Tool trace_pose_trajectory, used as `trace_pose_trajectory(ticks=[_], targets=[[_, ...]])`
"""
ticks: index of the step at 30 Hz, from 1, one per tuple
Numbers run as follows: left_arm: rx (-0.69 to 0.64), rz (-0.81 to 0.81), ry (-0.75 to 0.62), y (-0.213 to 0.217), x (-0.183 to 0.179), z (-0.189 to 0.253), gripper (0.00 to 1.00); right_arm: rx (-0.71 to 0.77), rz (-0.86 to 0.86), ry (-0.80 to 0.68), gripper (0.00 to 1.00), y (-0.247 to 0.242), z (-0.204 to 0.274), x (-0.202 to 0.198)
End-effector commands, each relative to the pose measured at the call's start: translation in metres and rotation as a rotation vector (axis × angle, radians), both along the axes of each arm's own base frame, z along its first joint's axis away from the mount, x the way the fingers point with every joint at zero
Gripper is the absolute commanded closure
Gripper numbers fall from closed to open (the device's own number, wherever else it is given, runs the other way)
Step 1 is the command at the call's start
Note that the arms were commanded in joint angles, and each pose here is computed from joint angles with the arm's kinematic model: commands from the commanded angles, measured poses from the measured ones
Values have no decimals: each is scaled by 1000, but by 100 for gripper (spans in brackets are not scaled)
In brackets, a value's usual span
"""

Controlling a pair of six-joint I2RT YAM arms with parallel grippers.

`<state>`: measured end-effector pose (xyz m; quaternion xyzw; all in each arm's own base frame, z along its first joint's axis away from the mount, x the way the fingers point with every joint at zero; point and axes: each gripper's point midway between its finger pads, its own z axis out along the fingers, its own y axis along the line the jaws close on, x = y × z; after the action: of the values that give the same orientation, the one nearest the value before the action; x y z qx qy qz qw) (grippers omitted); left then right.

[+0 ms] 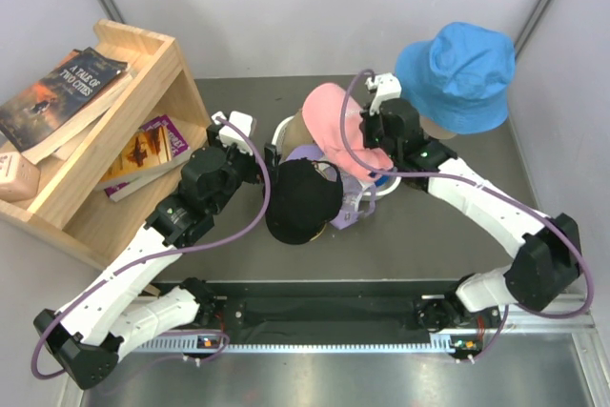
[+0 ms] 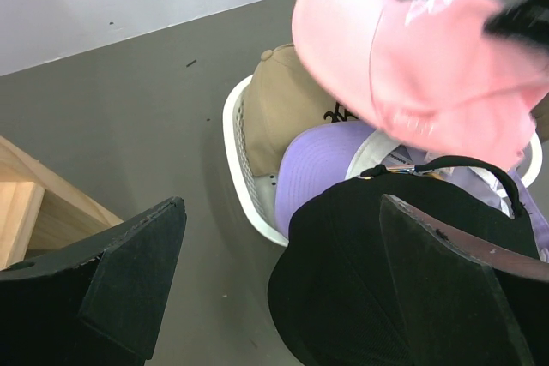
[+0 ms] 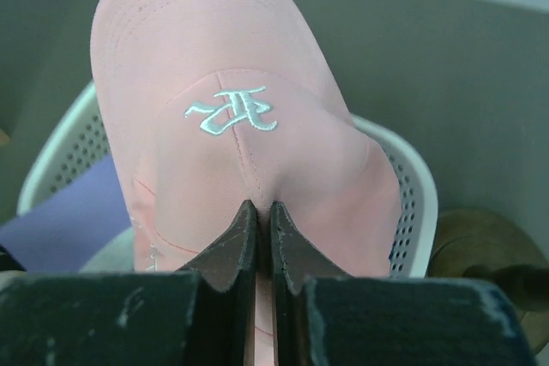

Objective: Stack the hats

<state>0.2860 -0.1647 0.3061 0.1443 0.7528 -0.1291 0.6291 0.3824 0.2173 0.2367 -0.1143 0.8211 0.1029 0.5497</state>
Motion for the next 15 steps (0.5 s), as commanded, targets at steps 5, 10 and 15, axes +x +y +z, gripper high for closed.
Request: trace_pose_trajectory(ticks=[5,10,15], targets=[[-22,25,-65,6,1,20,1,129,12,-294,100,-11,146,-9],[-23,28,-85,9,1,27,1,137,162,-361,100,1,179,-30],[-128,-14,-125,7,-14,64,1,95,272,-397,100,-4,195,-63]])
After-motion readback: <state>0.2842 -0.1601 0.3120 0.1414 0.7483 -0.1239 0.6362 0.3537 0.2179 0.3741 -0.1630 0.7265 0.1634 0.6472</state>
